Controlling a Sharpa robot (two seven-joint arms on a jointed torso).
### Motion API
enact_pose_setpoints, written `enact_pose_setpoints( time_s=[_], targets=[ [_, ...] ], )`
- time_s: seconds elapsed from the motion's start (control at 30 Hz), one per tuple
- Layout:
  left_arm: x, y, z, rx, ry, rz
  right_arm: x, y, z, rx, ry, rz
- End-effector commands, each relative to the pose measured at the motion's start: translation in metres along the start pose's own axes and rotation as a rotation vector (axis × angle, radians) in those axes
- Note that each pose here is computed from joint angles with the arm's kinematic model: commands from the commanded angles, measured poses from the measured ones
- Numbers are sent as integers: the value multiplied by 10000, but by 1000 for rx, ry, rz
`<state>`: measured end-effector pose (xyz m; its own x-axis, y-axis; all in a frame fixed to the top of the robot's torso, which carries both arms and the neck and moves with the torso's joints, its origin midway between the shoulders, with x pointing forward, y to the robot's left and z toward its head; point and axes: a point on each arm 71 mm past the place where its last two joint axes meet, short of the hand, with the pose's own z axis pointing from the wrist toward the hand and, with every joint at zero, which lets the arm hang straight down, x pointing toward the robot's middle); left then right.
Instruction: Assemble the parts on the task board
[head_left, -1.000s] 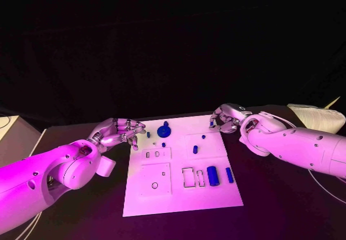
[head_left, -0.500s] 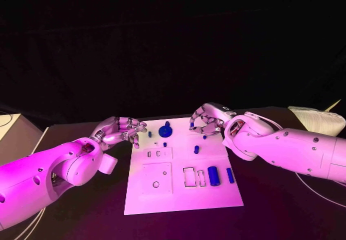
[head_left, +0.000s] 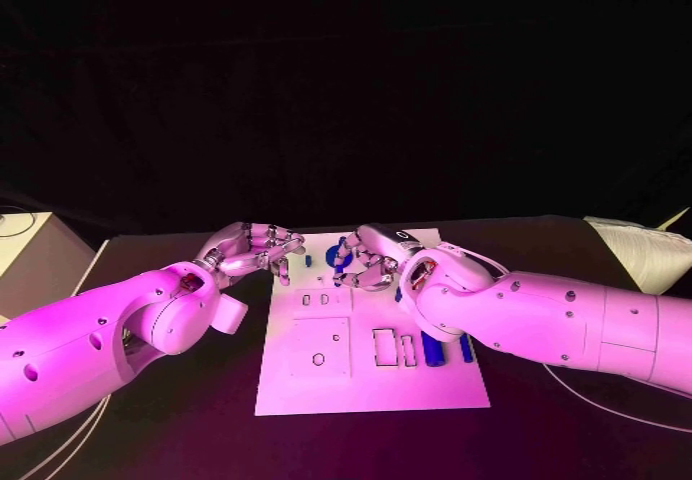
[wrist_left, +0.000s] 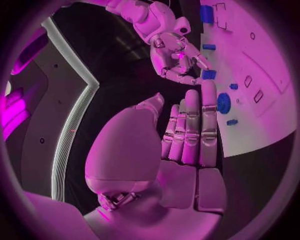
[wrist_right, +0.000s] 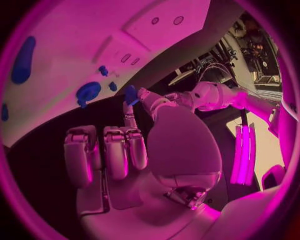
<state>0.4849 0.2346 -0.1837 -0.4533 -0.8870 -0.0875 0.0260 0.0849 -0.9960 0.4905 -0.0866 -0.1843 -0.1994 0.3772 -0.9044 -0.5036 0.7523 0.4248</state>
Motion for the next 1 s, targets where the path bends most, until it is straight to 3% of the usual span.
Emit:
enact_pose_setpoints(
  time_s=[0.03, 0.43, 1.0],
  targets=[
    [-1, -6, 1, 4, -4, -2, 103, 28, 22, 37, 4, -54],
    [-2, -19, -18, 4, -5, 1, 376, 154, 95, 48, 18, -106],
    [0, -21, -23, 3, -1, 1, 470, 137, 78, 56, 44, -140]
  ],
)
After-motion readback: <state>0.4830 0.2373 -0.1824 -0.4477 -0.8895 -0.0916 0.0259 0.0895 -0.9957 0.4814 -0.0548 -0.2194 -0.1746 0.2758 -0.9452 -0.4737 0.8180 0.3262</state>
